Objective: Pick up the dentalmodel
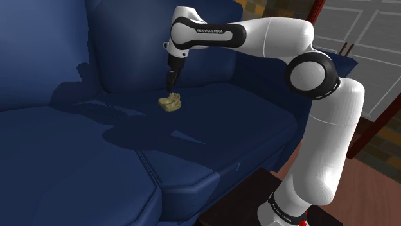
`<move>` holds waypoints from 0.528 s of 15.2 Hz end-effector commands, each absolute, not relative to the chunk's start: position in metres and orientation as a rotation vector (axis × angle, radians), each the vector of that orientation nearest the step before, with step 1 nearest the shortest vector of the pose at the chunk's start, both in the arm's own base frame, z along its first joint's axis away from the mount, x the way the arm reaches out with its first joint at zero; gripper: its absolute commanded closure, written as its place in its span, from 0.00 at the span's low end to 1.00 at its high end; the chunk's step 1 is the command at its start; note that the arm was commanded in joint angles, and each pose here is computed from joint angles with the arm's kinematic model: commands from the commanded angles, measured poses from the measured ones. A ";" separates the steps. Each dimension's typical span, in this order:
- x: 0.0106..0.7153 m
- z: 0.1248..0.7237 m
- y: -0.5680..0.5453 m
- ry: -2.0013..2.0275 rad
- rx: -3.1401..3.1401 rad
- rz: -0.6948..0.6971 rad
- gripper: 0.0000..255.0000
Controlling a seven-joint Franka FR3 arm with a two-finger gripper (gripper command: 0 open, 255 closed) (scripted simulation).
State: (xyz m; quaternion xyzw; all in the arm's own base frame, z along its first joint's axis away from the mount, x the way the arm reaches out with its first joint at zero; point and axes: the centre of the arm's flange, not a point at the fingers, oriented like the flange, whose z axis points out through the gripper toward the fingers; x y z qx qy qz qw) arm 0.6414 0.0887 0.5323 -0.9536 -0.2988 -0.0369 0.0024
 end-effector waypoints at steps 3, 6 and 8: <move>0.644 0.512 0.089 -0.944 -2.989 -0.118 0.00; 0.644 0.499 0.089 -0.944 -2.989 -0.118 0.00; 0.644 0.498 0.088 -0.944 -2.989 -0.118 1.00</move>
